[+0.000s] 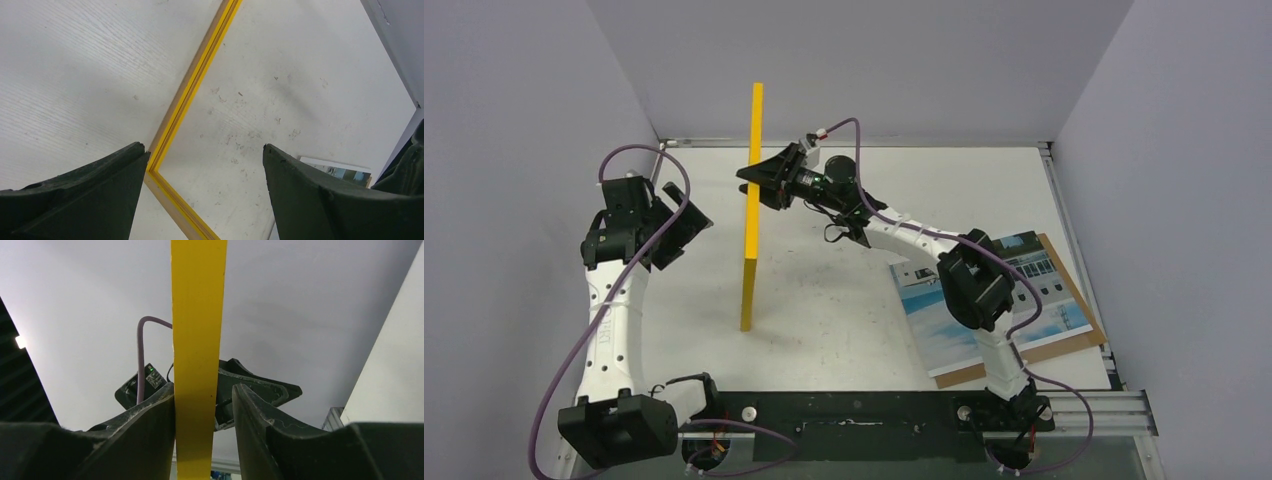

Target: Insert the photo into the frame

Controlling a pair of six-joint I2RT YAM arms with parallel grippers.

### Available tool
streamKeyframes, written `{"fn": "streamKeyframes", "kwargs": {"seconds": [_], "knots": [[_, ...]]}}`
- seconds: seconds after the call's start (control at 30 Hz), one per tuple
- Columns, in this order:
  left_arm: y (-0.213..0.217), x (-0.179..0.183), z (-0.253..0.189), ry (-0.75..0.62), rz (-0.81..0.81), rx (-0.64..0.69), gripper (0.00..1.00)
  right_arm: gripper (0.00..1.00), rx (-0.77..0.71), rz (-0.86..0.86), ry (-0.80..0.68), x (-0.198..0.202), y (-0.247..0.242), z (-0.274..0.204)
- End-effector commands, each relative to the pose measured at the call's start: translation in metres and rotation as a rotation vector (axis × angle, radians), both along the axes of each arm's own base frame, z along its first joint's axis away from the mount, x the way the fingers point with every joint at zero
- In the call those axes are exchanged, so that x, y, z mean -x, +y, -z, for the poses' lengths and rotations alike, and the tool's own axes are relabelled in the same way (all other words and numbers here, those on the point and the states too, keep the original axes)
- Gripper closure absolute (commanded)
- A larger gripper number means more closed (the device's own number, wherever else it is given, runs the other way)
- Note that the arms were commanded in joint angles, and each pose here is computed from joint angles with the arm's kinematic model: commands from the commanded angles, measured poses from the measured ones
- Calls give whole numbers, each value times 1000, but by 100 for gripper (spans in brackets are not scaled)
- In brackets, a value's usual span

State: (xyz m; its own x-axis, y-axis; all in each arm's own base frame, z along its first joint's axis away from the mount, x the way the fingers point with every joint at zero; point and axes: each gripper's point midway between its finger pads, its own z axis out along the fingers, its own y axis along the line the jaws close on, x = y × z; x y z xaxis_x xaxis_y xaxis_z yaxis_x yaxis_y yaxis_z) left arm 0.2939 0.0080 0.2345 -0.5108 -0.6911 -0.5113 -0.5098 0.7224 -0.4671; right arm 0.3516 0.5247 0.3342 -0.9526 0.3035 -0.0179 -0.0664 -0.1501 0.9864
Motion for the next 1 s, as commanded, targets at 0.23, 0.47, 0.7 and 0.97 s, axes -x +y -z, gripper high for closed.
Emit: {"fn": "streamKeyframes", "kwargs": {"seconds": [0.23,0.47,0.7,0.97], "knots": [[-3,-19,-11,-71,57,19,16,52,58,52,-58,-15,-81,10],[-5,-27,-5,-61,75,38,16,48,201,107,-35,-32,-121,55],[-9,-34,5,-44,94,63,17,43,339,98,-2,-40,-148,110],[-13,-39,30,0,138,85,17,40,726,11,52,-34,-174,210]]}}
